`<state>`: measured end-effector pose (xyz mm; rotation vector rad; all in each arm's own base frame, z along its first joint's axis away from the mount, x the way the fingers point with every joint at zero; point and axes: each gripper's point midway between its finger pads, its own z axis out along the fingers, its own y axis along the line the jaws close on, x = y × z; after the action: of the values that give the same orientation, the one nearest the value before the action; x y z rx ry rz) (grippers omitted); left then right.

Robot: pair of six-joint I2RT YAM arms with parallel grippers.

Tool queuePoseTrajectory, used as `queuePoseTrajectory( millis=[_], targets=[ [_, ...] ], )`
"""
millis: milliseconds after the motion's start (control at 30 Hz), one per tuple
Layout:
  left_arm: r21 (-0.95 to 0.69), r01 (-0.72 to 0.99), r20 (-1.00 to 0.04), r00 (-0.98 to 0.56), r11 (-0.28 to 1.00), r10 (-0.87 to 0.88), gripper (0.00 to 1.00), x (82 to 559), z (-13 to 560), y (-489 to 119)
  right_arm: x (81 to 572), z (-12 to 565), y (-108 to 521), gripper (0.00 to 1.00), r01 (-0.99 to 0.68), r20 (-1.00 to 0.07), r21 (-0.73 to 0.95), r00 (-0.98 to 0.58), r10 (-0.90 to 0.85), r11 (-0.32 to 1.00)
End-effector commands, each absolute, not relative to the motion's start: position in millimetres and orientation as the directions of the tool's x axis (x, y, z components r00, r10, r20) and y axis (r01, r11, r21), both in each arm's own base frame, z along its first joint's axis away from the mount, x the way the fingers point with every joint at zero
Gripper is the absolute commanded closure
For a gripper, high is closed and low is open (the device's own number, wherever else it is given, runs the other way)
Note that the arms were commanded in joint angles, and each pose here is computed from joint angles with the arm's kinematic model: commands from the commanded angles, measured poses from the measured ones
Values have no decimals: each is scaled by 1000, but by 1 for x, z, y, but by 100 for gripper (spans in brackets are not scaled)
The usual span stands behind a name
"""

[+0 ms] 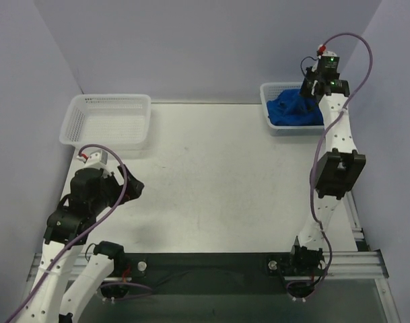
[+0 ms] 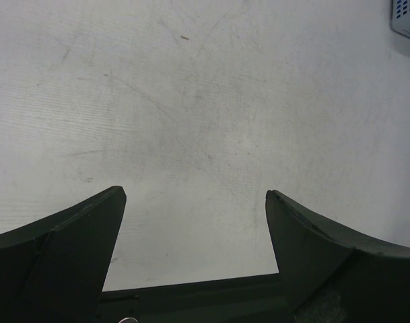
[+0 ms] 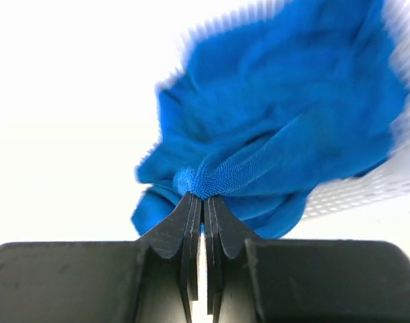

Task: Fold and stack the towels
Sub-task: Grab crumpled towel, then move the towel to the center of the board

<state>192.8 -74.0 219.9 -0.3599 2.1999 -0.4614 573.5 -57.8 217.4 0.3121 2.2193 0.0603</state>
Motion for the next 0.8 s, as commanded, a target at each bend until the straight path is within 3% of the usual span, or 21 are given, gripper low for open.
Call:
queuePoseTrajectory(
  millis=[0, 167, 433, 767],
  targets=[
    [-453, -40, -726, -562, 891, -395, 3, 199, 235, -77, 547, 364, -53, 100, 227, -939, 42, -323, 116, 973],
    [-444, -19, -744, -550, 896, -381, 3, 197, 241, -76, 518, 439, -49, 100, 280, -987, 5, -151, 50, 960],
    [-454, 40, -771, -519, 890, -370, 3, 189, 261, -79, 459, 525, 45, 100, 34, -998, -67, 20, -68, 997],
    [-453, 85, -767, -545, 888, -339, 2, 179, 263, -84, 409, 532, 181, 100, -288, -999, -33, 46, -21, 957]
  ],
)
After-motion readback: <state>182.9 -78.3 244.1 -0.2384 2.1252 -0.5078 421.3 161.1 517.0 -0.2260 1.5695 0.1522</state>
